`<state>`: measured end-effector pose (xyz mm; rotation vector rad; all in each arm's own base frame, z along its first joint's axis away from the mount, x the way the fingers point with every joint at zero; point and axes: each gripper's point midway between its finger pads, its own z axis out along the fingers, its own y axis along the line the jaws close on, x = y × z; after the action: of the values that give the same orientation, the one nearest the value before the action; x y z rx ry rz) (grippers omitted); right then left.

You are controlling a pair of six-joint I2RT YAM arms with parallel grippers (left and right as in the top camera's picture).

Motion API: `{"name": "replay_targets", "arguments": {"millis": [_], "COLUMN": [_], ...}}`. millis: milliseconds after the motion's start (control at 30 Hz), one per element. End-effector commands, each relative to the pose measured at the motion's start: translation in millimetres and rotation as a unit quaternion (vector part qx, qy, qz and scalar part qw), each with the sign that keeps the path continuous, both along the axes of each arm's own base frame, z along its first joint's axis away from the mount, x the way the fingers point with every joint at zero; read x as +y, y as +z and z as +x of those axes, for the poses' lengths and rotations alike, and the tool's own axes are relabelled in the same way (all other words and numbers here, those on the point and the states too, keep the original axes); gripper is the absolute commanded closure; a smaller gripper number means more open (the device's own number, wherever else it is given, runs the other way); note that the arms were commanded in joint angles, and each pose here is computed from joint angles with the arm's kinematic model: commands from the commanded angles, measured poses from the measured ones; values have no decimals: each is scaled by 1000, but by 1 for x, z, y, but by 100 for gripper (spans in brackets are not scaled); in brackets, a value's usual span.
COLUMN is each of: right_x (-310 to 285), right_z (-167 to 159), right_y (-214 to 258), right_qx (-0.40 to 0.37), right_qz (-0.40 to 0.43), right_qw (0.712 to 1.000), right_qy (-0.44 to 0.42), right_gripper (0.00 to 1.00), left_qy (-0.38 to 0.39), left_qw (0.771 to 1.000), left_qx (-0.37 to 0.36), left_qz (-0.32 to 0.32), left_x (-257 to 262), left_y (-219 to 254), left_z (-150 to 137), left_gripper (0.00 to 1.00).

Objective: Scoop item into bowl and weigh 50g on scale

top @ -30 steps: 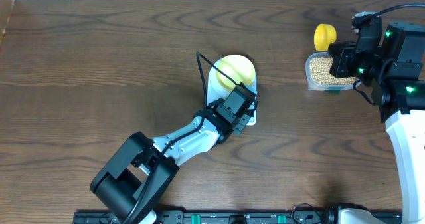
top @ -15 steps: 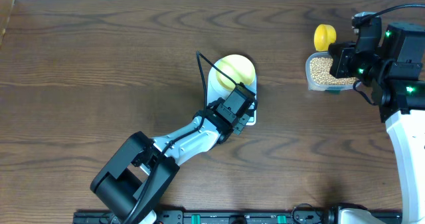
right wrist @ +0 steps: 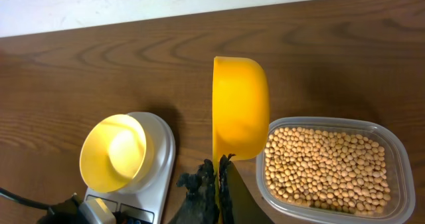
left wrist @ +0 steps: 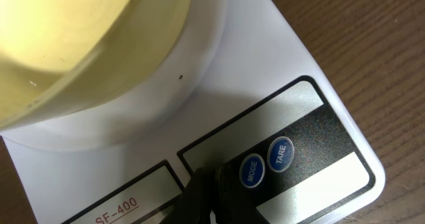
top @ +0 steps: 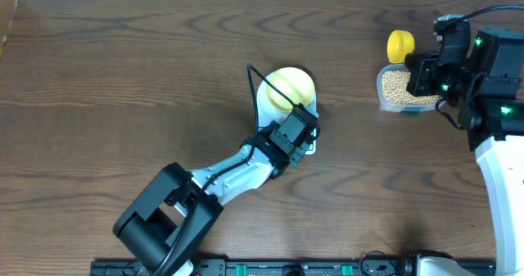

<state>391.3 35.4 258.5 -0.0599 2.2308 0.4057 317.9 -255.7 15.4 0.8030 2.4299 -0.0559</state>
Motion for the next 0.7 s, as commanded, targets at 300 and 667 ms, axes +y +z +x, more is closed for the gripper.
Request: {"name": "replay_targets", "arguments": {"millis": [300, 667], "right_x": [-1, -1], "right_z": [2, 2], "right_y": [8, 7], "right_qx": [-11, -12], "right_qz": [-6, -9], "right_qw": [1000, 1000], "right_qy": [6, 8], "right_gripper": [99, 99], "left_qy": [-4, -5], "left_qw": [998, 998], "left_qx": [37, 43], "left_qz": [43, 49], "left_x": [15, 17], "left_y": [-38, -41], "left_z": [-13, -16], "left_gripper": [92, 92]}}
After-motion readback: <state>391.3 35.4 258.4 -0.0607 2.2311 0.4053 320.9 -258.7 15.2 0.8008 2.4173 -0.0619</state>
